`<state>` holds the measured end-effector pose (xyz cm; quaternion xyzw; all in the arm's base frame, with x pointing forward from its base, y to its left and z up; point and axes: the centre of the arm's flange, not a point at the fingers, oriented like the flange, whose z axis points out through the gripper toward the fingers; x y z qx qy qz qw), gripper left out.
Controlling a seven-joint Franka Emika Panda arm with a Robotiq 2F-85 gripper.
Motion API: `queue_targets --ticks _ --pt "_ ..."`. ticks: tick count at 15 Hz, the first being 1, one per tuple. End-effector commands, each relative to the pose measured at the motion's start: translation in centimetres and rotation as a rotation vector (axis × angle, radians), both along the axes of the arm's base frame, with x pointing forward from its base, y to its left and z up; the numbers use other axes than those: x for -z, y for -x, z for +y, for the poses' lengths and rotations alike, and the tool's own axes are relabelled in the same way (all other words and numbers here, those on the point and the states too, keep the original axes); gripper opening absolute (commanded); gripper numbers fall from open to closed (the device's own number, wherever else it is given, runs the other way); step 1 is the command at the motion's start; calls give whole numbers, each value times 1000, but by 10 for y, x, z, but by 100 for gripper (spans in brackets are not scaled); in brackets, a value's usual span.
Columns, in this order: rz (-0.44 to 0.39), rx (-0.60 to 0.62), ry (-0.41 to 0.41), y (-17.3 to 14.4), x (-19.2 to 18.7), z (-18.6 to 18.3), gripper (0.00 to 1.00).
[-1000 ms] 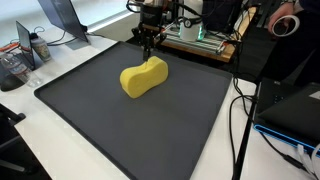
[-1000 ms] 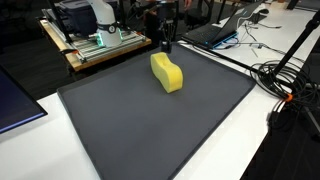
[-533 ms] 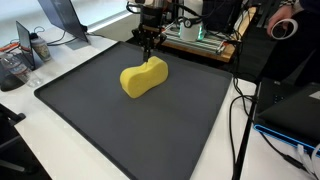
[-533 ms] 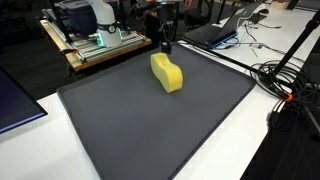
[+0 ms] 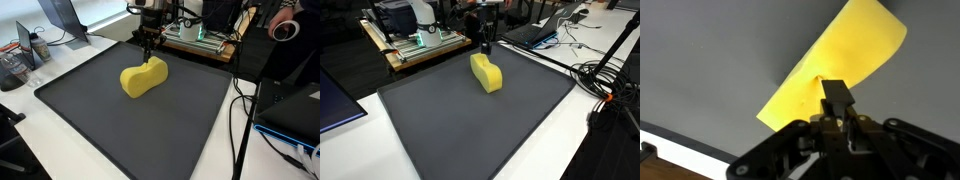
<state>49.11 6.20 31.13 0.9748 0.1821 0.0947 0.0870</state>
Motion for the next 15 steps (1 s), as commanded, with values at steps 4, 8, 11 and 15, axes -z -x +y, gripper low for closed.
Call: queue_targets --ticks 4,8,11,15 --pt "56 -11 11 1 34 6 3" --pt "60 -12 13 2 36 4 3" --pt "64 -13 13 2 38 3 3" --pt "71 -15 12 2 41 3 3"
